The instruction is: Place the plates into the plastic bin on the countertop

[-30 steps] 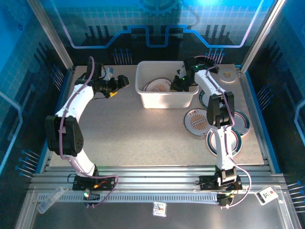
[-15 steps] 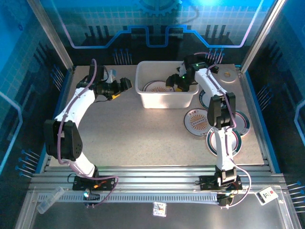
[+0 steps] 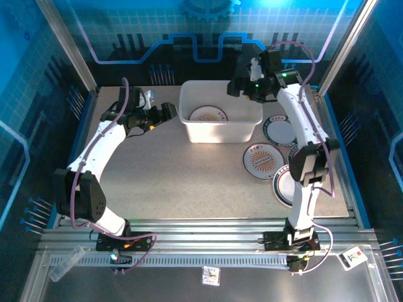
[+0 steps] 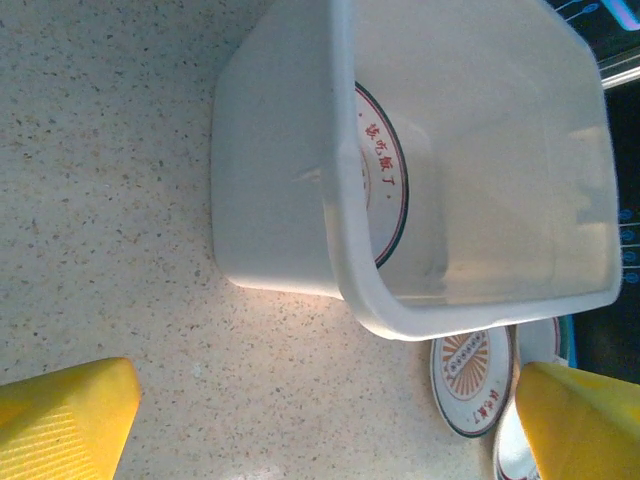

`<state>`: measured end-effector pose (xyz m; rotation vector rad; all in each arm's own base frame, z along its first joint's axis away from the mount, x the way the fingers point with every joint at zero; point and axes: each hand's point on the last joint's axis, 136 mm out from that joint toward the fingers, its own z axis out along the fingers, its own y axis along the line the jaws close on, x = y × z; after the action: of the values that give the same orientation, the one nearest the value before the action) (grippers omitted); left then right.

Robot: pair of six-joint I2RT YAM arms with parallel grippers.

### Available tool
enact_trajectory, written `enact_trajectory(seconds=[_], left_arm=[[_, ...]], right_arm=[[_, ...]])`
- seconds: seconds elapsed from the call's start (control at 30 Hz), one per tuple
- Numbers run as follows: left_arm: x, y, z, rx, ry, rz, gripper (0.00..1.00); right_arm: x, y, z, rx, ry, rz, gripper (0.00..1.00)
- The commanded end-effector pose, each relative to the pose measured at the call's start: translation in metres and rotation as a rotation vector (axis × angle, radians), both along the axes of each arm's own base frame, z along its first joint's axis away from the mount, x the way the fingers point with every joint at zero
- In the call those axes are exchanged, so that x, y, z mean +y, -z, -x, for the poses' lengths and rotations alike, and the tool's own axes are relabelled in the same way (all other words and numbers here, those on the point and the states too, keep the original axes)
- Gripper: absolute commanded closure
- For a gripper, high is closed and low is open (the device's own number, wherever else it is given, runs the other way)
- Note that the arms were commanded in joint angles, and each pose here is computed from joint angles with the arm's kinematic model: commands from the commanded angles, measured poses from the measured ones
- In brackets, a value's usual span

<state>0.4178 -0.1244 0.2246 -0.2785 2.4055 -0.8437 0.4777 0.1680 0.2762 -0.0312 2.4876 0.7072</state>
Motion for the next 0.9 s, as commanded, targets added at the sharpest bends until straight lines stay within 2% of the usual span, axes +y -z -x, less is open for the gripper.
enact_trajectory(seconds=[0.0,0.2,0.3,0.47,0.63,0.8,0.87], left_arm=[[-0.008,-0.008,-0.022,-0.030,-0.016,-0.063,0.02],[-0.026,0.003,-0.048,-0.017,0.006,-0.085,0.02],[-0.027,0.012,-0.056,0.005,-0.001,-0.107,0.03],[-0.029,0.020,-0.059,0.014,-0.008,-0.108,0.04],[-0.026,0.025,-0.055,0.028,-0.019,-0.123,0.04],[-0.018,0.023,-0.047,0.023,-0.037,-0.136,0.04],[-0.014,0.023,-0.044,0.025,-0.044,-0.137,0.04]], right_arm=[[-0.052,-0.016,0.022,-0.026,0.091,0.062,0.09],[-0.116,0.022,0.021,0.036,0.202,0.158,0.07],[-0.121,0.046,0.014,0.082,0.200,0.169,0.08],[-0.107,0.079,0.001,0.143,0.143,0.149,0.12],[-0.085,0.100,-0.008,0.162,0.042,0.201,0.26],[-0.067,0.112,-0.007,0.164,-0.030,0.249,0.46],[-0.060,0.112,-0.004,0.149,-0.053,0.261,0.50]])
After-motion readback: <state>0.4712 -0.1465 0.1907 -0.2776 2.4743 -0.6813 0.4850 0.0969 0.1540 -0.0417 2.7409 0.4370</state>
